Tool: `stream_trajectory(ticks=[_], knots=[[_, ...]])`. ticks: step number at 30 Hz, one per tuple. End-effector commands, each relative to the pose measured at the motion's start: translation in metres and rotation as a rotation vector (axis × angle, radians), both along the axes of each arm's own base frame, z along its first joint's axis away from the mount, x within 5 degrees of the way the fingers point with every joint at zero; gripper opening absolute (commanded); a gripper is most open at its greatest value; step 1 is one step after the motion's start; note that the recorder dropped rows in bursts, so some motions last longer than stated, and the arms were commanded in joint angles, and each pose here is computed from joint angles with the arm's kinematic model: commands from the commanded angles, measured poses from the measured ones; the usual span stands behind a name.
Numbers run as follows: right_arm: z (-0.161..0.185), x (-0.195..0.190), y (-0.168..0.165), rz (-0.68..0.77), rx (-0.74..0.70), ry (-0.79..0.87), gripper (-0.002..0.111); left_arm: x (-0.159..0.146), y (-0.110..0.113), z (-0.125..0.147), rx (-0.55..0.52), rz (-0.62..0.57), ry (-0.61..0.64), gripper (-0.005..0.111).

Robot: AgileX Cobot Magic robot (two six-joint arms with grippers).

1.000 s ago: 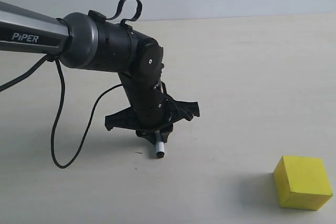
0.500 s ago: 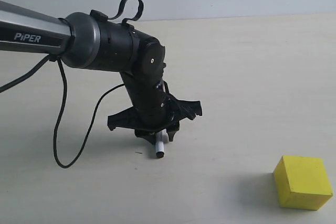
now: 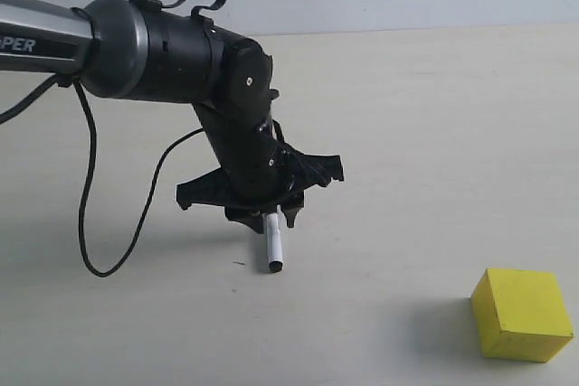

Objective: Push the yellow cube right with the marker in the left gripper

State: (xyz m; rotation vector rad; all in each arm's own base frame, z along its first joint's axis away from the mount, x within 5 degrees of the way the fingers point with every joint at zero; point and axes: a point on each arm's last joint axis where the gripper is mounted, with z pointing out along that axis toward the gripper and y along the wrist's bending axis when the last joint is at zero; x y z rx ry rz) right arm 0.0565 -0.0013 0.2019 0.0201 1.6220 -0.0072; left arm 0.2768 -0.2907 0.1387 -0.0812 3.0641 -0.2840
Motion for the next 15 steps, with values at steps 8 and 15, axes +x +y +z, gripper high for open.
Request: stream_trajectory(ticks=[8,15], knots=[[-0.001,0.000,0.000,0.001,-0.002,-0.005,0.000,-0.019,0.032,0.099,0.022,-0.235,-0.317,0.000],[-0.001,0.000,0.000,0.001,-0.002,-0.005,0.000,-0.109,0.078,0.135,-0.249,-0.400,-0.719,0.000]])
